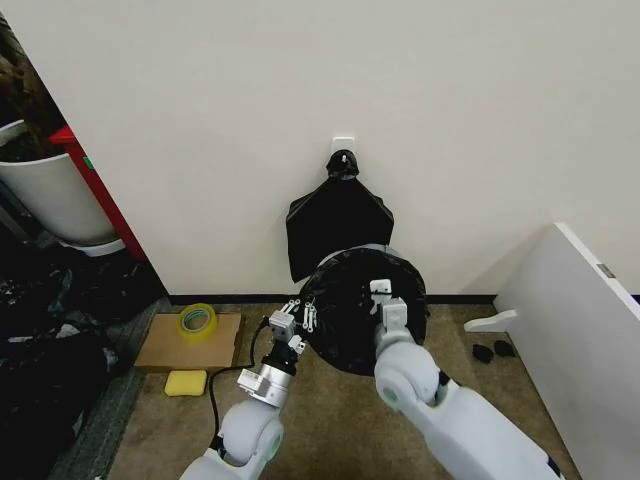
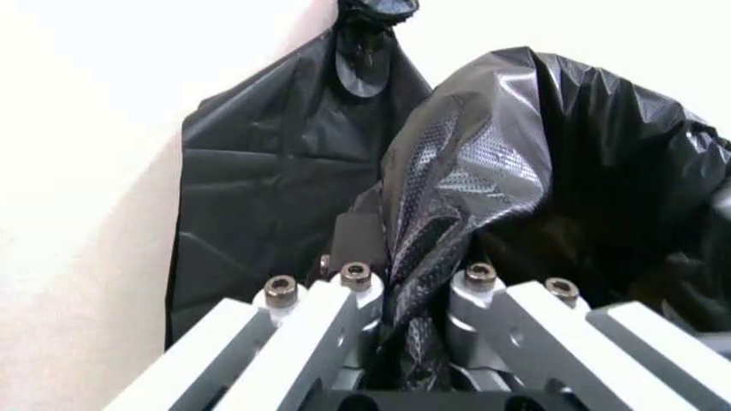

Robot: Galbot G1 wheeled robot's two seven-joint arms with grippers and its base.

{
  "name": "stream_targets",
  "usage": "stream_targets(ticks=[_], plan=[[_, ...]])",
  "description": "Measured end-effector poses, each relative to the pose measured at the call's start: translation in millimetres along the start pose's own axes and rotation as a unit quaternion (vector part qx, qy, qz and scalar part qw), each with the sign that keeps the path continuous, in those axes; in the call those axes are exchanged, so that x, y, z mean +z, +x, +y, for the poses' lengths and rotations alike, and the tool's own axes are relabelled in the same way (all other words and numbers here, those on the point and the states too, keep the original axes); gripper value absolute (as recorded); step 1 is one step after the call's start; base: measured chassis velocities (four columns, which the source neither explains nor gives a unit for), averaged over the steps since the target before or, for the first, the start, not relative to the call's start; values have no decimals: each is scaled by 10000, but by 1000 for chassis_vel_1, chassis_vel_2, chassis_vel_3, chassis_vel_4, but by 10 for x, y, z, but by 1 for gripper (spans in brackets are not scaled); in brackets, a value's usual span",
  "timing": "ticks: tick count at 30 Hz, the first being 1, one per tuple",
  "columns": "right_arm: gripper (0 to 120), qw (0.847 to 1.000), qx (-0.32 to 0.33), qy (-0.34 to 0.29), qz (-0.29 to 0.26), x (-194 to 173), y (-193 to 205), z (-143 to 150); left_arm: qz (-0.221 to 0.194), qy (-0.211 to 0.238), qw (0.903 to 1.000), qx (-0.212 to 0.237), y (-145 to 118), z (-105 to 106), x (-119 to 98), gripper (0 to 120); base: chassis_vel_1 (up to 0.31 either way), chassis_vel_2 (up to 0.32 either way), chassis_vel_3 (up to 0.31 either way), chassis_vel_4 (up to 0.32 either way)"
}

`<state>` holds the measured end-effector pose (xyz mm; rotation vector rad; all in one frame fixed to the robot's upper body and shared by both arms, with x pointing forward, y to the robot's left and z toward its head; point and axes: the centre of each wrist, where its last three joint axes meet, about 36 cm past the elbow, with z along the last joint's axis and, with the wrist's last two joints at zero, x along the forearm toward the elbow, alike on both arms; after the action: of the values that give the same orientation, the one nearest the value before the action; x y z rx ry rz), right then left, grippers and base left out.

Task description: Place the garbage bag over the trash bin.

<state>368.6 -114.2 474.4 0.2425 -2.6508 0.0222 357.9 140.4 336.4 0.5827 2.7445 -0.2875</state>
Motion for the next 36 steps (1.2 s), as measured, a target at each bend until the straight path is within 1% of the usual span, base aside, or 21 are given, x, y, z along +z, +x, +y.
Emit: stream_targets(ticks=[1,2,4,5,8,11,16,18,20,22,25,27,32,36], plan=[[0,10000,0,0,0,0,0,0,0,0,10000,0,0,0,0,3,0,0,0,0],[0,9999,-72,-15,128,-26,52,-2,-1,-3,10000,1,-1,2,-1,3,0,0,0,0],[0,9977,-350,-33,588,-119,182,-45,-13,-16,10000,19,0,10,-4,3,0,0,0,0],[0,9977,-350,-33,588,-119,182,-45,-13,-16,10000,19,0,10,-4,3,0,0,0,0],[0,9937,-569,60,960,-140,210,-80,-85,-17,9999,58,-4,9,-28,3,0,0,0,0],[0,9928,-581,118,1041,-101,136,-53,-131,-1,9999,98,6,-4,-42,3,0,0,0,0],[0,9933,-538,109,1019,-122,-13,0,-165,15,9997,168,34,-21,-42,3,0,0,0,0],[0,9944,-417,171,954,-156,-181,19,-191,12,9995,233,67,-30,-36,3,0,0,0,0],[0,9945,-394,188,947,-158,-203,20,-197,12,9995,237,68,-30,-38,3,0,0,0,0],[0,9952,-151,335,905,-143,-370,-5,-268,6,9993,262,66,-22,-58,3,0,0,0,0],[0,9951,-6,411,896,-124,-450,-29,-293,9,9992,264,63,-18,-68,3,0,0,0,0],[0,9945,267,648,780,-55,-550,-71,-316,8,9992,260,57,-15,-79,3,0,0,0,0],[0,9931,433,915,586,27,-550,-88,-321,0,9992,259,45,-9,-74,3,0,0,0,0],[0,9945,267,956,330,52,-389,-49,-281,-14,9993,247,40,4,-35,3,0,0,0,0]])
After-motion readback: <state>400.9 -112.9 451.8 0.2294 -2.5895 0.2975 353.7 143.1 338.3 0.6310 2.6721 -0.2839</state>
